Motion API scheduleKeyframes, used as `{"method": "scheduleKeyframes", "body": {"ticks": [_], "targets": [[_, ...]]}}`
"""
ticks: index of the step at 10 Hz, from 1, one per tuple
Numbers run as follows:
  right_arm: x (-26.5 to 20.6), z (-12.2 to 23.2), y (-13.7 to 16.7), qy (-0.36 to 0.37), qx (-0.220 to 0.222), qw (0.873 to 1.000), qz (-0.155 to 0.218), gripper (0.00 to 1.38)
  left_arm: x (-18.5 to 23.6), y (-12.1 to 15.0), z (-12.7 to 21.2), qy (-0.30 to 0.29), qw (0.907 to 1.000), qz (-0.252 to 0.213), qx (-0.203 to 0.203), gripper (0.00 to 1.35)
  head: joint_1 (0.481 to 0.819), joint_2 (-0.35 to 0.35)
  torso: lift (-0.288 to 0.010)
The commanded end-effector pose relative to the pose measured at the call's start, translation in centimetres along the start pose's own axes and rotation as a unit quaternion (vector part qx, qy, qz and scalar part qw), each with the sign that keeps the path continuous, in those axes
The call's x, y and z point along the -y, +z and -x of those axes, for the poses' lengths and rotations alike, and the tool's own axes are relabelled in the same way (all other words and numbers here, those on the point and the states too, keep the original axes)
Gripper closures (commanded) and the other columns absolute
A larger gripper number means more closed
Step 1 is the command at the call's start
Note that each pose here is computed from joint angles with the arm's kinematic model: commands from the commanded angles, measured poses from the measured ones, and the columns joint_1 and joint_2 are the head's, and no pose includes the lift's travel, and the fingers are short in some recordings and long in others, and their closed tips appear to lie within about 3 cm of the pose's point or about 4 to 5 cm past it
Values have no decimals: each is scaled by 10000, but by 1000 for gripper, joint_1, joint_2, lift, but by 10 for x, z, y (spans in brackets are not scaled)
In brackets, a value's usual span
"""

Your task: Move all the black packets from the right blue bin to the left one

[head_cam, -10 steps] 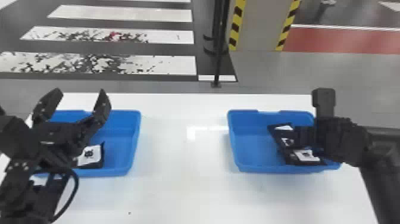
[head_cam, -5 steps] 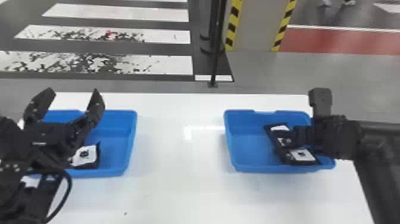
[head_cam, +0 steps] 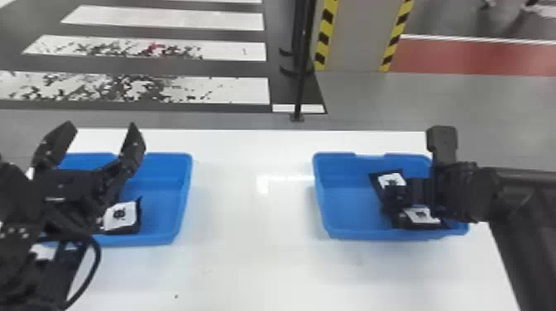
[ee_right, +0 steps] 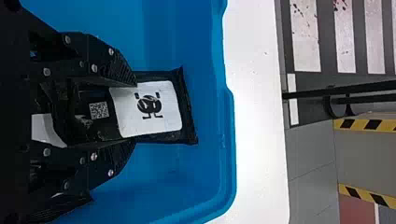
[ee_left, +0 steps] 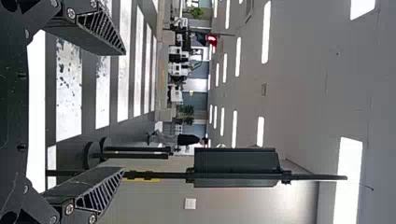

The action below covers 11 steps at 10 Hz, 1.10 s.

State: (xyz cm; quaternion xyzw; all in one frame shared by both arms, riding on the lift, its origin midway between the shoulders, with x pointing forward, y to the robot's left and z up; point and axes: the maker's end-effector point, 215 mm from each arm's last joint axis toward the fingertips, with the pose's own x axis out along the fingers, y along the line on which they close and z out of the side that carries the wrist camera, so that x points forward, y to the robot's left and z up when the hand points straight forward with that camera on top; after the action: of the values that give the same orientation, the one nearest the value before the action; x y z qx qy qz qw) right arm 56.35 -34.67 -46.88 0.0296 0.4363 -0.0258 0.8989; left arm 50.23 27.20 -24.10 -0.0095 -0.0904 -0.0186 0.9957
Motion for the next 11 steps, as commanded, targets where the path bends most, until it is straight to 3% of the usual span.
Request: {"method": "scheduleKeyframes", "body": {"ticks": [1, 3, 5, 7, 8, 10, 11], "targets": [[-2, 0, -5, 18, -82, 10000, 7, 1003, 0, 0, 0, 3, 10000, -1, 3, 159, 695, -77, -140], [-12, 1, -11, 198, -40, 9998, -72, 1096, 1, 1, 0, -6, 10000, -8, 25, 159, 695, -73, -140], [-16, 21, 12, 324, 801, 9959, -257, 1118, 1, 6, 0, 8, 10000, 1, 99, 159, 695, -65, -140], [-47, 42, 47, 917, 1658, 9813, -329, 1118, 1, 8, 1, 21, 9999, 25, 137, 157, 695, -54, -140], [-71, 57, 66, 1254, 2002, 9714, -246, 1118, 2, 10, 1, 21, 9998, 46, 187, 154, 695, -44, -140], [-144, 94, 103, 2394, 2793, 9297, -203, 1118, 9, 8, -1, -38, 9997, 204, 139, 160, 689, 0, -140], [-182, 114, 102, 2752, 2860, 9178, 43, 1118, 11, 3, -2, -61, 9997, 232, 51, 160, 665, 36, -140]]}}
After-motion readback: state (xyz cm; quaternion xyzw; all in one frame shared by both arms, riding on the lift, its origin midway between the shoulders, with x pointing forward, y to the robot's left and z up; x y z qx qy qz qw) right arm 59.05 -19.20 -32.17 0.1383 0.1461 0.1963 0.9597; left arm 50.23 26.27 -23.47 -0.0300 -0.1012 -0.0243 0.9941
